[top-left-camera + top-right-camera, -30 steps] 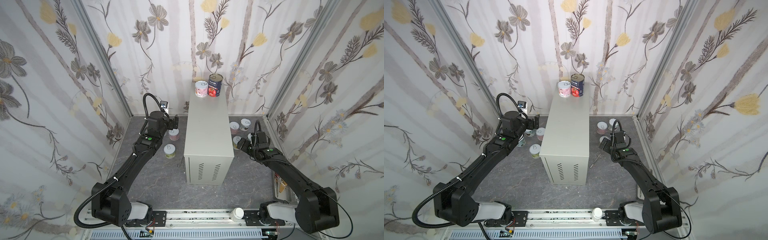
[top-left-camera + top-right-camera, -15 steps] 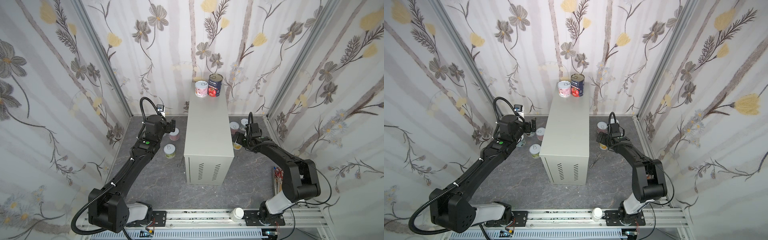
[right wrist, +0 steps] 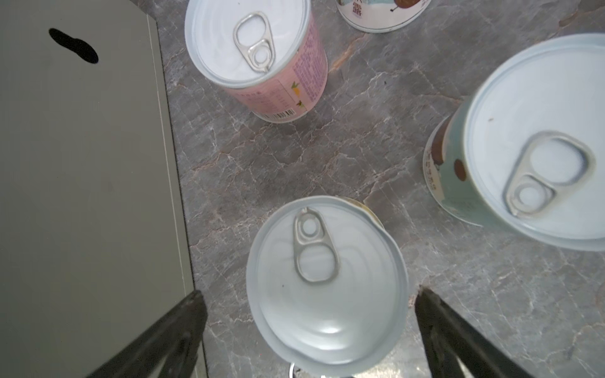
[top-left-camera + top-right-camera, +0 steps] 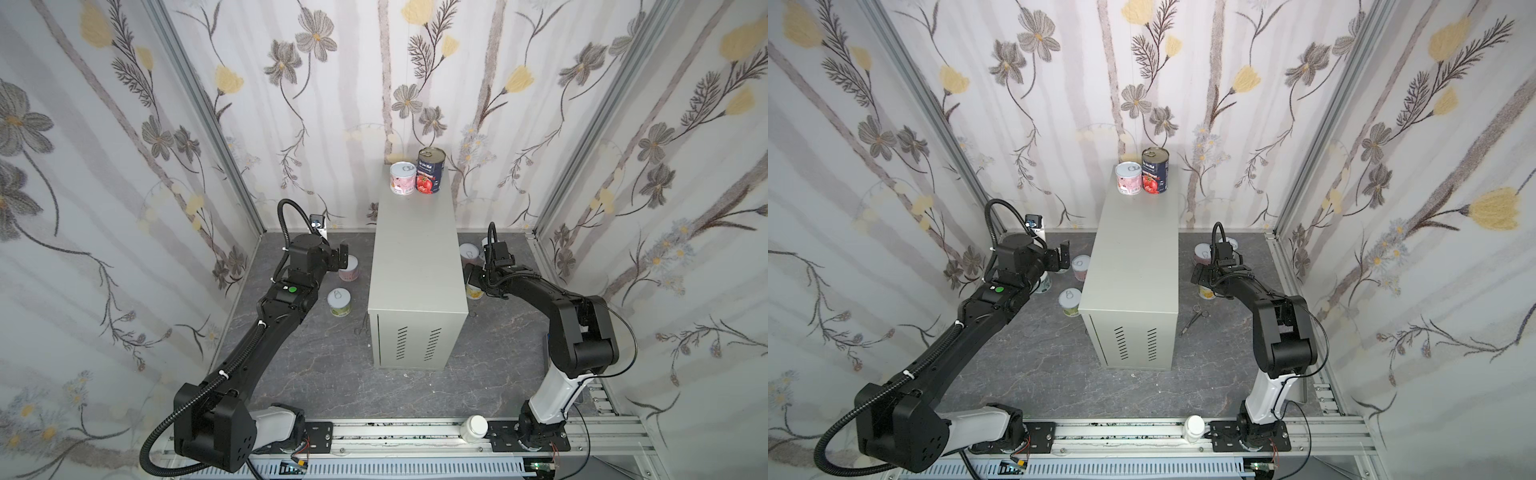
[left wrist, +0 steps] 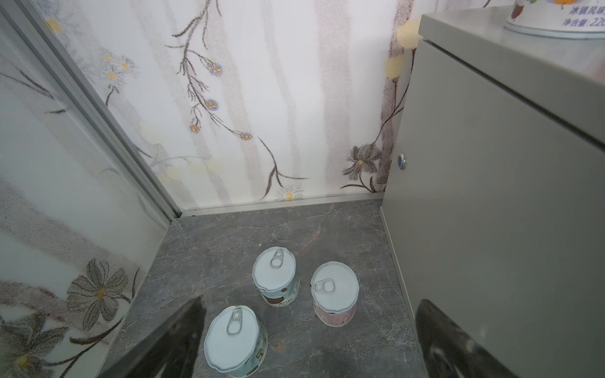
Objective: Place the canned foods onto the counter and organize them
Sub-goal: 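Lower the right gripper over the yellow can on the floor and grasp it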
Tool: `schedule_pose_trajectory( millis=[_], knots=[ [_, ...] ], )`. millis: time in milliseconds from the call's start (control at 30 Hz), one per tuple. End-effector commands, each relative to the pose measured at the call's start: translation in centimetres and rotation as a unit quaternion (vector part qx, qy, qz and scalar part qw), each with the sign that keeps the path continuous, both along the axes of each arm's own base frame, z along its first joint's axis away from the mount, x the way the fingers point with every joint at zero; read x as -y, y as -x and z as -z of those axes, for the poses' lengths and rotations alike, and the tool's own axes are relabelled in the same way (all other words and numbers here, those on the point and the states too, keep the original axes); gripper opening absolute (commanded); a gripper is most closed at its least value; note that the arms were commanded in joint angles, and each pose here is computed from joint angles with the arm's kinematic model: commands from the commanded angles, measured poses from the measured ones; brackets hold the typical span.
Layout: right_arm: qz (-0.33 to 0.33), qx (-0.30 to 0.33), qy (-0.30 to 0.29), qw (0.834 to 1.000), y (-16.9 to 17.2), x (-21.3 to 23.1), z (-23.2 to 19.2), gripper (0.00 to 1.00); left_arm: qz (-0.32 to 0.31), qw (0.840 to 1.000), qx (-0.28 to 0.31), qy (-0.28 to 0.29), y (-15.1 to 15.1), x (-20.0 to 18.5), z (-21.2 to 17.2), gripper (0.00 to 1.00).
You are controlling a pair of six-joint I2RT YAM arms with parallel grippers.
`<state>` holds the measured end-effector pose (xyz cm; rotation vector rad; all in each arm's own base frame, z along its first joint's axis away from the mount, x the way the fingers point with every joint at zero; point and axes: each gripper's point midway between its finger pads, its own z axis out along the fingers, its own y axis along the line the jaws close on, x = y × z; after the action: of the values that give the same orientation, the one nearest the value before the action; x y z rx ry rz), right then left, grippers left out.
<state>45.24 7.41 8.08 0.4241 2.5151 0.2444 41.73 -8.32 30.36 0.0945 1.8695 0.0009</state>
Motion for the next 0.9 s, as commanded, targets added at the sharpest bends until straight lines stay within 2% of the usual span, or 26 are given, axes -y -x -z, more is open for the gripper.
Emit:
schedule_pose_trajectory(
  millis=[0, 200, 667, 867],
  knots=[
    [-0.004, 0.001, 0.013, 1.000, -0.6, 0.3, 0.0, 1.00, -0.015, 1.000, 0.001, 0.002, 0.1, -0.6, 0.0, 1.00],
    [-0.010, -0.007, 0.018, 1.000, -1.3, 0.3, 0.9, 0.98, -0.011, 1.000, -0.007, 0.006, -0.1, -0.3, 0.6, 1.00],
    [-0.024, -0.031, 0.026, 0.999, -1.8, 0.2, 3.3, 0.82, -0.011, 0.999, -0.030, 0.006, -0.4, -0.3, 2.1, 1.00],
    [-0.028, -0.044, 0.030, 0.998, -1.3, 0.3, 4.2, 0.65, -0.008, 0.997, -0.070, 0.043, -0.4, 0.4, 3.8, 1.00]
  ],
)
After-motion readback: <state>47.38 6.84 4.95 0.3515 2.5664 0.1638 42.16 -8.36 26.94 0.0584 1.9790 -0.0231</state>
